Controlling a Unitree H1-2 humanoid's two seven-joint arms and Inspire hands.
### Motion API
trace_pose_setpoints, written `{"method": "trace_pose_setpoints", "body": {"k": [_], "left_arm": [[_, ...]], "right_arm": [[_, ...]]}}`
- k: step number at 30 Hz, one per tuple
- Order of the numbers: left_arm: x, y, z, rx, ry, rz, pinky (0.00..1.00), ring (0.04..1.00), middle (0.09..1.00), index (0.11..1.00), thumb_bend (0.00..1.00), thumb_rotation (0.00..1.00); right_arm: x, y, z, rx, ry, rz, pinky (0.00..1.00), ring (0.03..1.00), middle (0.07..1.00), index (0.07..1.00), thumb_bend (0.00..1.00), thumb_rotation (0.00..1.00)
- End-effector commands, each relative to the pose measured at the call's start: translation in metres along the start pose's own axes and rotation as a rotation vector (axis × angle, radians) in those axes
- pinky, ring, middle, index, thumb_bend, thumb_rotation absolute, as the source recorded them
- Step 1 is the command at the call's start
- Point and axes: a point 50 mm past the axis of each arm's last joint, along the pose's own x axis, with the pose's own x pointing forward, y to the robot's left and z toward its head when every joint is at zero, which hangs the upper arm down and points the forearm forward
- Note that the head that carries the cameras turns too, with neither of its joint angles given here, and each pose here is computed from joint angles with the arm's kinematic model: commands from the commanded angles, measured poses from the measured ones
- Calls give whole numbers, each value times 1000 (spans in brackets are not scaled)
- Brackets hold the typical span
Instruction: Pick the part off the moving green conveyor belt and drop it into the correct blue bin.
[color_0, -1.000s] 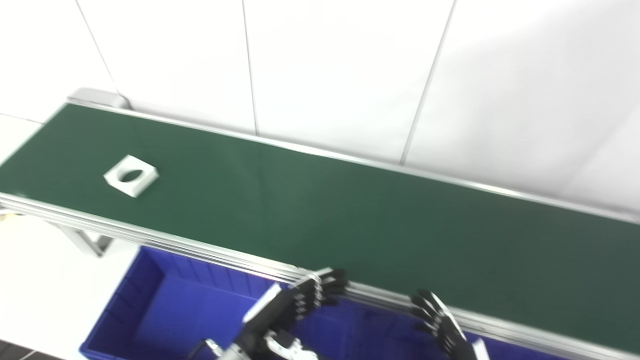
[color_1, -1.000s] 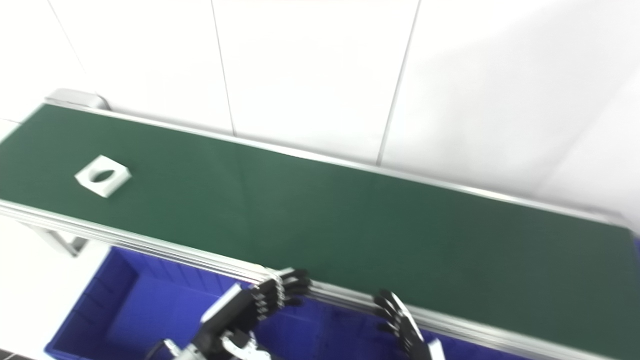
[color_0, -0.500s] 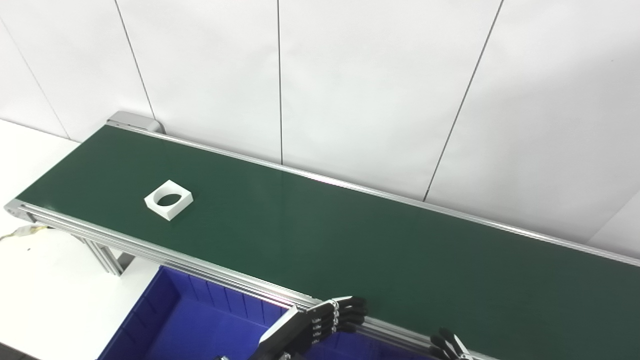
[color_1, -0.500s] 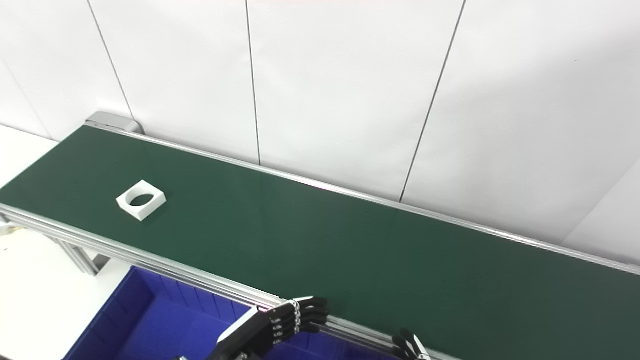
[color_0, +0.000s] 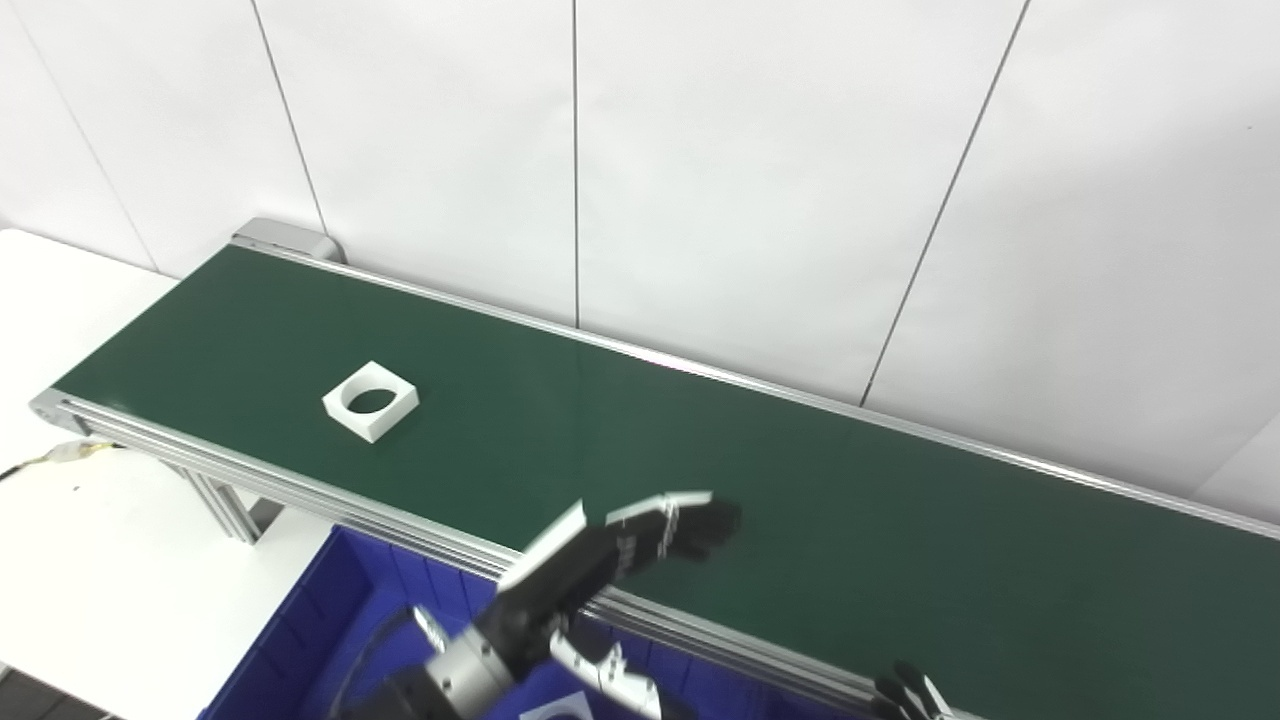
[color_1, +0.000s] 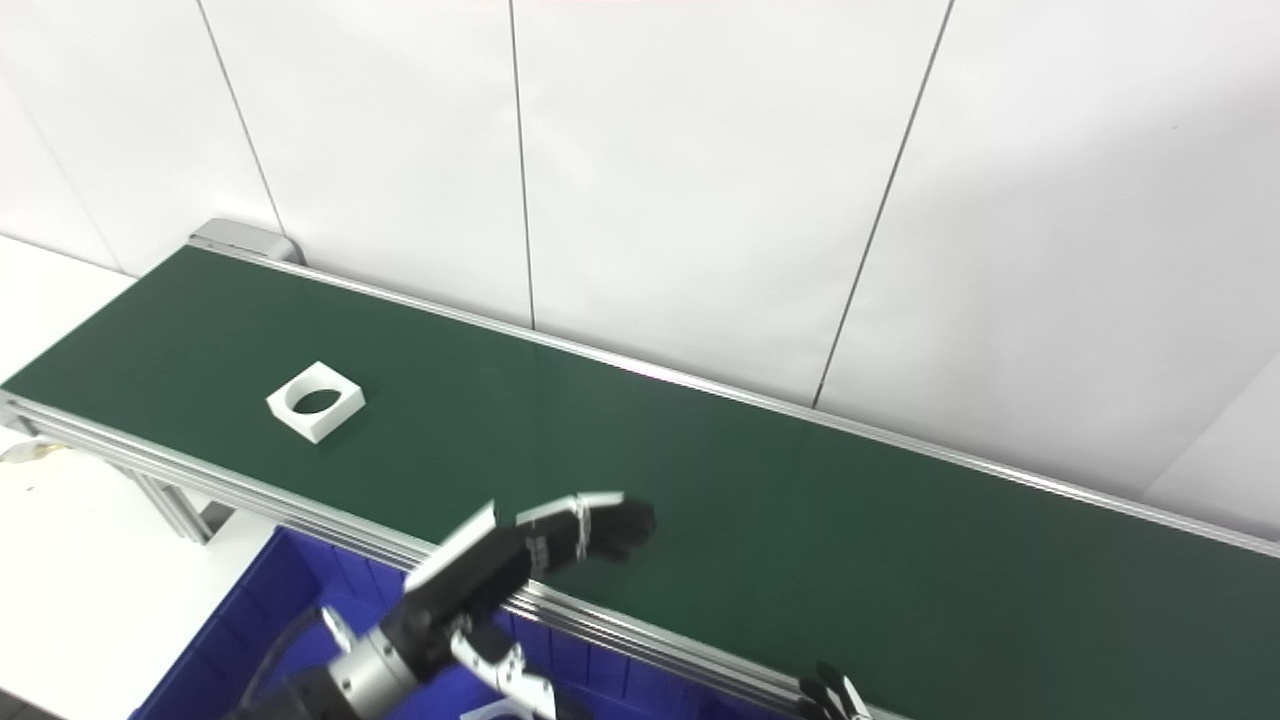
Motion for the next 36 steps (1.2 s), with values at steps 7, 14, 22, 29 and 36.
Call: {"method": "trace_pose_setpoints", "body": {"k": [7, 14, 22, 29, 36], "left_arm": [[15, 39, 40, 281, -43, 63, 784, 824, 832, 827, 831, 85], [17, 79, 47, 387, 22, 78, 812, 849, 861, 850, 808, 39], [24, 116, 39, 523, 76, 81, 809, 861, 876, 861, 803, 0], [39, 142, 24, 714, 166, 23, 790, 890, 882, 857, 853, 0], [48, 160, 10, 846, 220, -48, 808, 892, 898, 861, 860, 0]], "right_arm": [[6, -4, 9, 1, -85, -12, 773, 836, 865, 934, 643, 408], [7, -2, 9, 3, -84, -10, 777, 838, 868, 940, 645, 431], [9, -1, 9, 10, -89, -14, 776, 836, 864, 935, 636, 423], [10, 0, 9, 15, -91, -18, 775, 835, 862, 937, 640, 435], [10, 1, 10, 13, -92, -19, 779, 836, 863, 940, 635, 442]]}}
